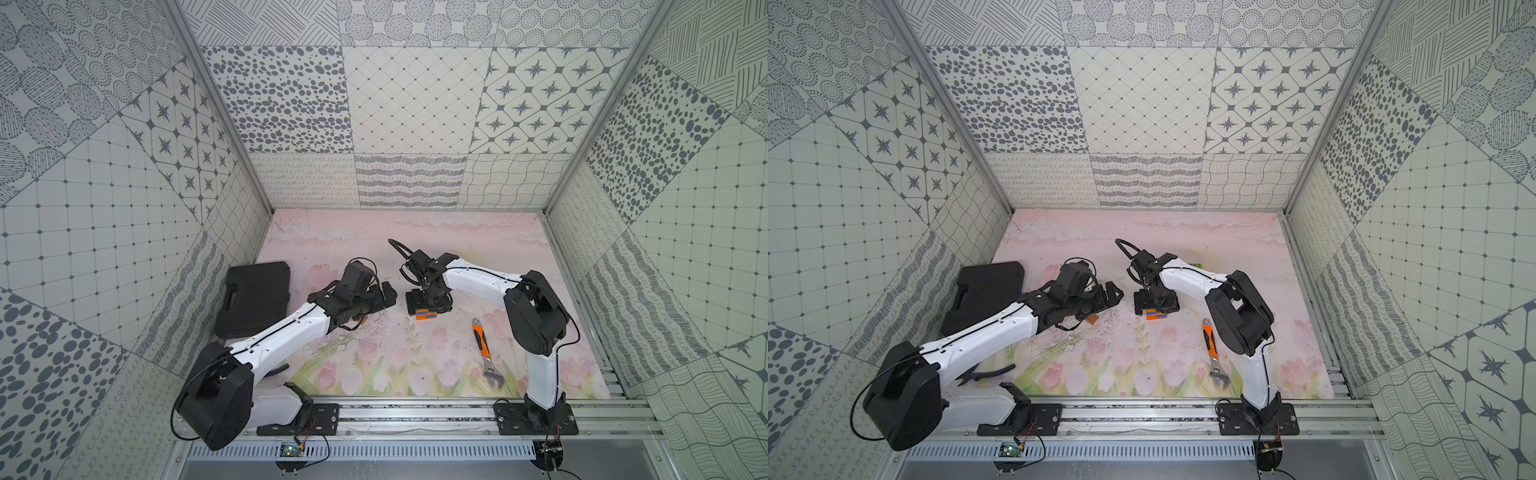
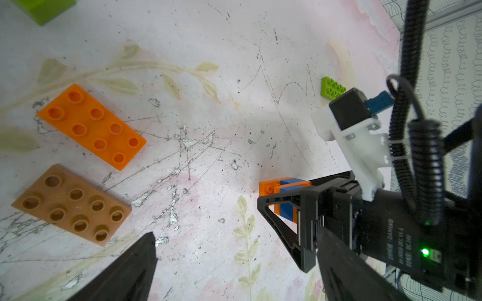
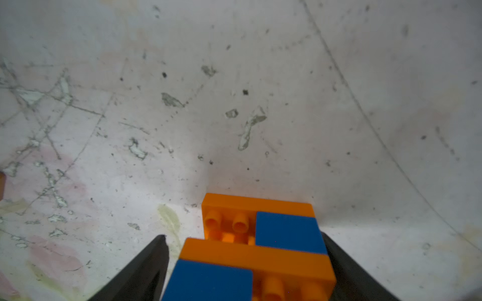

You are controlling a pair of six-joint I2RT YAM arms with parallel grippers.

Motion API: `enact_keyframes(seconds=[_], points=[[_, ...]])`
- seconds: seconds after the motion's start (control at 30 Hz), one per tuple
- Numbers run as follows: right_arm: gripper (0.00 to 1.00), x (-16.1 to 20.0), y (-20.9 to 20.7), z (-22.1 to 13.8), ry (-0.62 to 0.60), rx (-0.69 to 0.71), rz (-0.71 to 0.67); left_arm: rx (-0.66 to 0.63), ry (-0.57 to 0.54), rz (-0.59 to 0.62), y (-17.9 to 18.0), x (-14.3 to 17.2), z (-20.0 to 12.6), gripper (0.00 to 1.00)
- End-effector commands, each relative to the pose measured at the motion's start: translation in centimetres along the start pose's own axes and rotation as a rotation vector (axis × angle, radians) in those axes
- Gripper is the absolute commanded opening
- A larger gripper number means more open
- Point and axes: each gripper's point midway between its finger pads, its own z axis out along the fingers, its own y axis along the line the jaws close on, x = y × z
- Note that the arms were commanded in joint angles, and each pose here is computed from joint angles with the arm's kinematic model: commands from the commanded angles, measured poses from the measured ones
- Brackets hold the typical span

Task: Assemble the number 5 with lego
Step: Assemble the lego brick with the lego brick.

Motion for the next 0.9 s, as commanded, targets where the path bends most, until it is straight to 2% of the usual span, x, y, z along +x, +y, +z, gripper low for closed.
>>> enact_keyframes(seconds=[0.0,0.43,0.7,0.87], points=[[0.97,-1.2,0.8,-1.6,-0.053,-0.055,-0.040,-0.063,-0.019,-0.038,1.5,0.2,-0.7,0.99],[0.99,-2.3,1.1,-6.8,-0.233,-0.241,-0.118,-0.073,-0.081,-0.109,1.8,-0.6,-1.8,0.99],[0.99,-3.4,-1.8,-7.9,-0.344,-0.292,-0.137,-0.067,-0.076,-0.109,1.1,-0.4,-0.5,0.99],[0.94,-3.8,-1.7,-8.5,-0.416,-0.362,-0.239,-0.055,-0.061,-0.089,0.5,-0.4,0.5,0.99]])
